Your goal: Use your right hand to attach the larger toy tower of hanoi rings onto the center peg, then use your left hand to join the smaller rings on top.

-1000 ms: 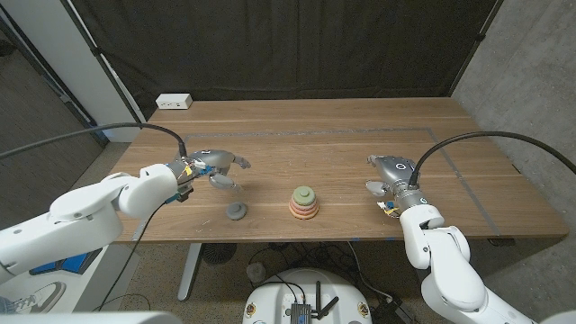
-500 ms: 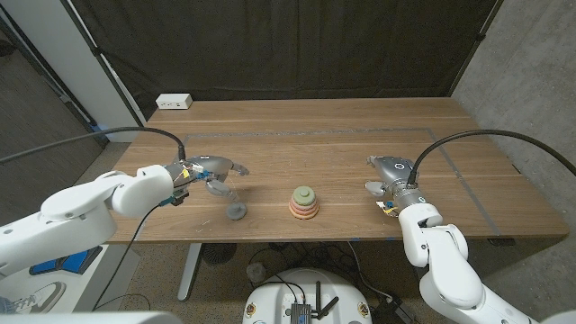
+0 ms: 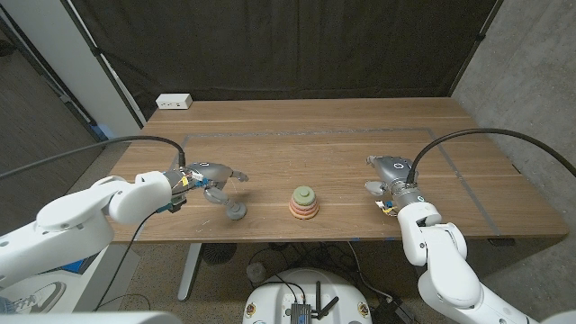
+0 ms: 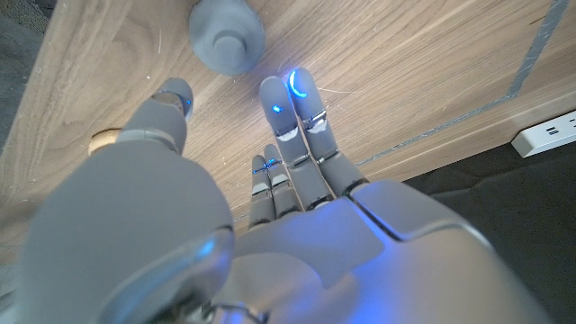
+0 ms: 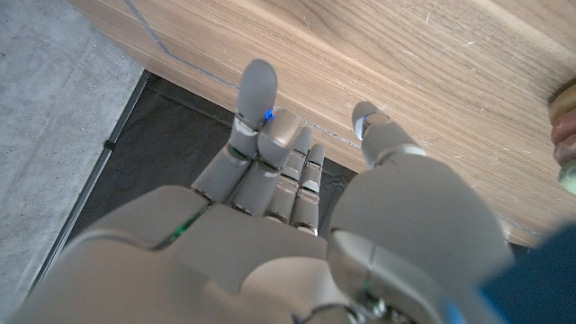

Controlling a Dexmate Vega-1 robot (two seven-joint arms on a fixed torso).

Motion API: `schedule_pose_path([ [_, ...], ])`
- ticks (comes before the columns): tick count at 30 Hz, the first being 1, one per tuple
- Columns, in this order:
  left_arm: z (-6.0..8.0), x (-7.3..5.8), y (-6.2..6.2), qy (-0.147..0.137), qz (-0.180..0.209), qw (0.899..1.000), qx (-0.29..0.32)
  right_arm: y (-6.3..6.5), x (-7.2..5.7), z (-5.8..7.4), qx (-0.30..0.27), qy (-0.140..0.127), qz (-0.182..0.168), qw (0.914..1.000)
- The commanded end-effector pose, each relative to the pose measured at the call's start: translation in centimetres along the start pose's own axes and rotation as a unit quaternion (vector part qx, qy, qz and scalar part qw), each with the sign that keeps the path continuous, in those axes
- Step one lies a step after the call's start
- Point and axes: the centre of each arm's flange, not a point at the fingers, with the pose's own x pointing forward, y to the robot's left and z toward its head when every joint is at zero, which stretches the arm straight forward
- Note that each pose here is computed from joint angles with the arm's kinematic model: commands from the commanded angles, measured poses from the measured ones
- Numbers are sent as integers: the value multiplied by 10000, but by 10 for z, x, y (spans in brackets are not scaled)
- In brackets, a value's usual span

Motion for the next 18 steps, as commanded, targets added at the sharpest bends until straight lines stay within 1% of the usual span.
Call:
schedule_pose_path([
  [1,2,-2,-13,21,-99,9999,139,-1,0,3,-17,16,28,10000],
  [6,2,-4,-15,47,-75,9998,184,-1,0,3,-17,19,35,10000],
  [10,4,-4,-18,15,-57,9996,270,0,0,3,-12,19,37,10000],
  [18,4,-2,-20,83,-100,9992,375,0,1,3,-23,28,61,10000],
])
